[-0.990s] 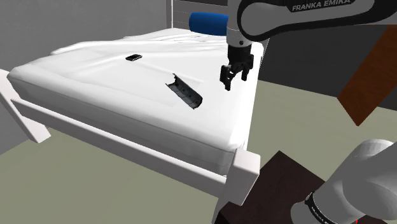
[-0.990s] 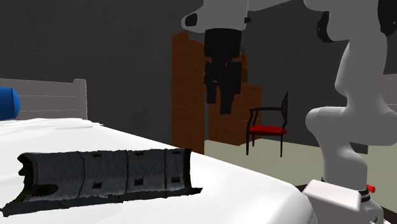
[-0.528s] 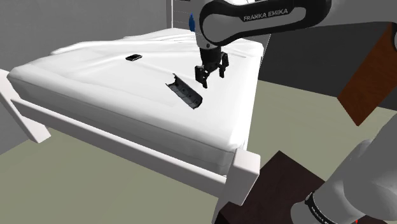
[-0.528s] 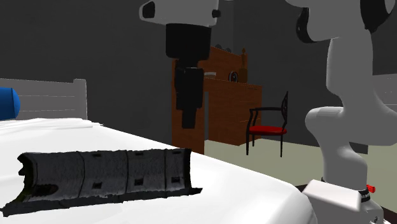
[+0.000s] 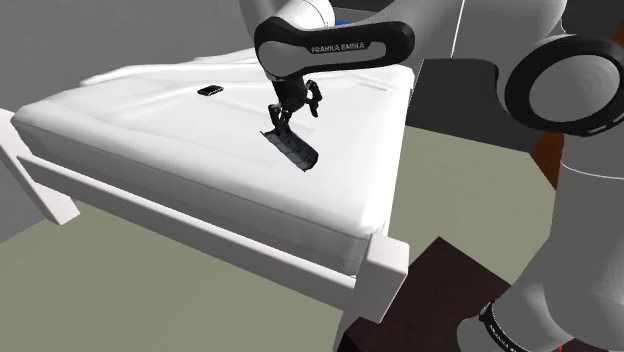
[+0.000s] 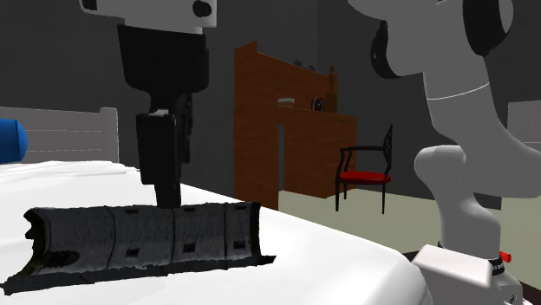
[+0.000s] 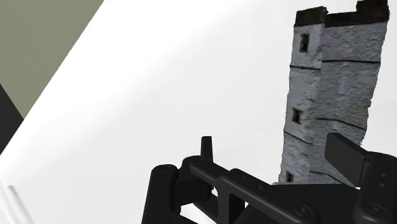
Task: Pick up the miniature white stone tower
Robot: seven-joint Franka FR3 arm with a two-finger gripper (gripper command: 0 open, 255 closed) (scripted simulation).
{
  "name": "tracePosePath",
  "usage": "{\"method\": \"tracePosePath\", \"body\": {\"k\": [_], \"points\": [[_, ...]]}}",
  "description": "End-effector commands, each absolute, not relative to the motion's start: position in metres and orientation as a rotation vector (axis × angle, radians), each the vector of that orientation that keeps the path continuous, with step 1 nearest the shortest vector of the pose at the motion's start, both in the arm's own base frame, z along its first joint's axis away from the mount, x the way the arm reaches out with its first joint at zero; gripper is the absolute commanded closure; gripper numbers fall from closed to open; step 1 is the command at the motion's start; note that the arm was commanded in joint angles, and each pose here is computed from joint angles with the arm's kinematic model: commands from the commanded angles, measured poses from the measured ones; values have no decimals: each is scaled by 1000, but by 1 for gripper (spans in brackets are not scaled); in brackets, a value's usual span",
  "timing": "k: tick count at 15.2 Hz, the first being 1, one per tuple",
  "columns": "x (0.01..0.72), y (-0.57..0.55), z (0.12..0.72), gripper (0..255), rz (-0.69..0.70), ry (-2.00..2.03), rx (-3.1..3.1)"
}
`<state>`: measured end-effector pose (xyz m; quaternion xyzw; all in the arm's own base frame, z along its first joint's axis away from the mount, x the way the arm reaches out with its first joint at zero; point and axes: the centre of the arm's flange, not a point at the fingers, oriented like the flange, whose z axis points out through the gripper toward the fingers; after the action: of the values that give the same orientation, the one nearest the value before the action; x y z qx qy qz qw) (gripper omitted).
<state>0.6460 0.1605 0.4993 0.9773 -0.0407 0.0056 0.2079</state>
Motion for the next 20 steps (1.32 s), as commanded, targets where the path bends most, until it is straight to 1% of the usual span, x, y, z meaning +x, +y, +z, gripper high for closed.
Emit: {"method": "tracePosePath", "body": {"k": [1,9,11,12,20], "points": [[670,173,493,0,20,-123,2691],[672,174,452,0,20,-124,2690],[672,174,452,0,20,-124,2690],[672,173,452,255,20,-124,2690],[672,173,452,255,20,-124,2690]]}}
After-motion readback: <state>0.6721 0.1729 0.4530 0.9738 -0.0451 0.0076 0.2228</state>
